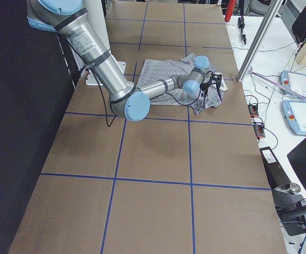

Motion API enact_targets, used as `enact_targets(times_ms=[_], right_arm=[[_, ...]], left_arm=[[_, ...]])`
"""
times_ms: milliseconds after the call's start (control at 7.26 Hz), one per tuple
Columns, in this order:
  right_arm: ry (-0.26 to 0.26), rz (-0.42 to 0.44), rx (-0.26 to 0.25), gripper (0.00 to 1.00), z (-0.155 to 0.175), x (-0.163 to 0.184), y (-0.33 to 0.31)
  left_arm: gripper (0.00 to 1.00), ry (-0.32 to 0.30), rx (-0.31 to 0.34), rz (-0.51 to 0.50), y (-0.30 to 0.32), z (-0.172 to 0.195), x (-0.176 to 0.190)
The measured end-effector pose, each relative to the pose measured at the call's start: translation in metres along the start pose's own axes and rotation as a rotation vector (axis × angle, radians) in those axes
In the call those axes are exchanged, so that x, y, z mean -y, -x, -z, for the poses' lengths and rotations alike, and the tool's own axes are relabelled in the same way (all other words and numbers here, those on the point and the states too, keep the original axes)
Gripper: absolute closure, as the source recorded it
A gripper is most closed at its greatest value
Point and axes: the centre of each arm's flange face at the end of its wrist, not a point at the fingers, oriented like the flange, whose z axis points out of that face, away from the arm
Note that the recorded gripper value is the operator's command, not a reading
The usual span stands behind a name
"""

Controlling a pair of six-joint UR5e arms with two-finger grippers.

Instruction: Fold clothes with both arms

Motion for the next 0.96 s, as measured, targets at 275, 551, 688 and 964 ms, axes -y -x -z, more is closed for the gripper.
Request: enact_targets(times_ms=[275,551,688,964], right_arm=[[-0.038,-0.007,-0.028,1.00,-0.030,-0.021,0.044],[-0.078,-0.010,-0.077,1.00,-0.055,-0.018,0.069],[-0.098,-0.010,-0.099,0.02,-0.064,-0.016,0.073],[-0.130,-0.004,-0.121,0.00,-0.070,-0.012,0.074]], left_arm=[[0.00,0.000,0.000,-0.001,0.000,0.000,0.000],[0.00,-0.001,0.000,-0.003,-0.001,0.001,0.000],[0.00,-0.003,0.000,-0.002,-0.003,0.002,0.001],[0.00,-0.016,-0.026,0.028,-0.011,0.003,0.004]])
